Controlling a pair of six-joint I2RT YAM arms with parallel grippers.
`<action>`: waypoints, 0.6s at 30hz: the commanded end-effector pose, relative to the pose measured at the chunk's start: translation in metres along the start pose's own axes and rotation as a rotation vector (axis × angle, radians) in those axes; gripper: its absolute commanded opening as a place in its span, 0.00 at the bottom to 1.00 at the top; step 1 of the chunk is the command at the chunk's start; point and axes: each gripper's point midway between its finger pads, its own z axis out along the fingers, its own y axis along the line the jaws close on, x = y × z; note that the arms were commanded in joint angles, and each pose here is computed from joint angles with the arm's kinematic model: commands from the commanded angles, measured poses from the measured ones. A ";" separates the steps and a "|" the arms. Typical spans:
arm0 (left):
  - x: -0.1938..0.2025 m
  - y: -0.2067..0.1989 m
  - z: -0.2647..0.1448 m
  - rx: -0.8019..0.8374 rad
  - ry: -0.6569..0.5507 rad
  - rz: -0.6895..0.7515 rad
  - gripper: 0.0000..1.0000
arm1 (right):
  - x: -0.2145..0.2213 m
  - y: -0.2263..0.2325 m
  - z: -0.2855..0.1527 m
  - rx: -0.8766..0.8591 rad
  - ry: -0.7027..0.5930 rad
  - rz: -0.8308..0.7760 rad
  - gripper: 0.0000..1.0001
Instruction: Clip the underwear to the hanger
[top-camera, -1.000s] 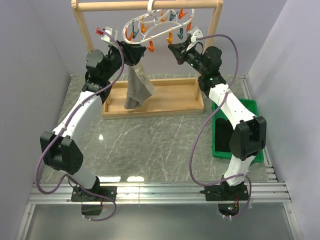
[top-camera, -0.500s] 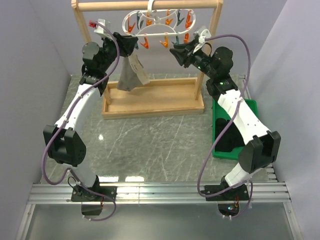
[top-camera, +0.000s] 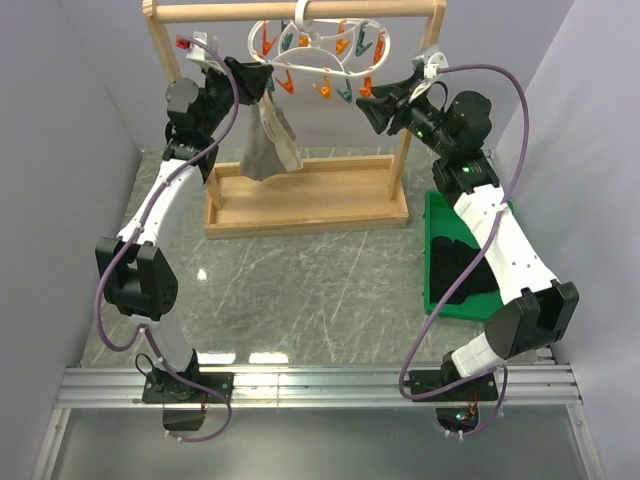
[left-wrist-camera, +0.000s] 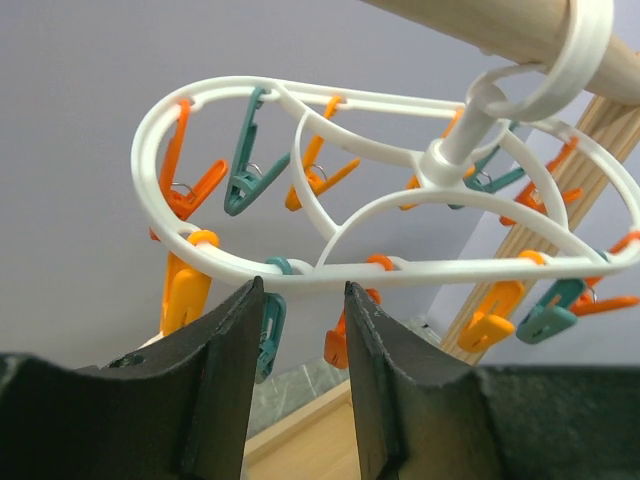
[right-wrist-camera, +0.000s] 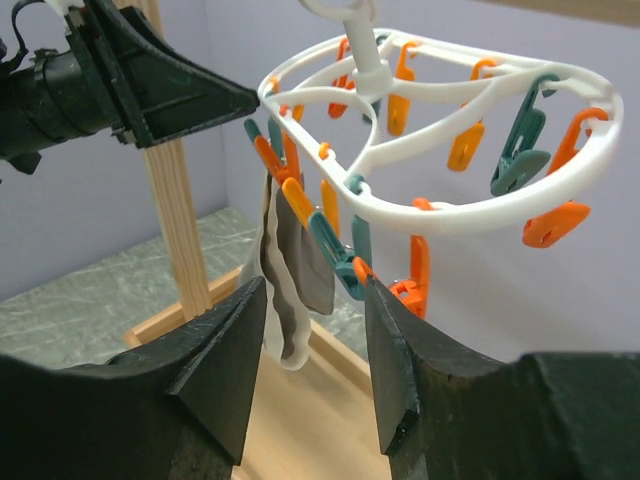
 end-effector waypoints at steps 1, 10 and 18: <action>-0.039 -0.012 0.007 0.053 -0.100 0.029 0.44 | -0.023 0.004 -0.011 0.020 -0.025 0.014 0.52; -0.040 -0.014 0.008 0.083 -0.101 0.015 0.46 | -0.013 0.007 -0.019 0.026 -0.005 0.012 0.51; -0.052 -0.043 -0.017 0.167 -0.111 0.010 0.49 | -0.009 0.006 -0.018 0.022 -0.001 -0.001 0.49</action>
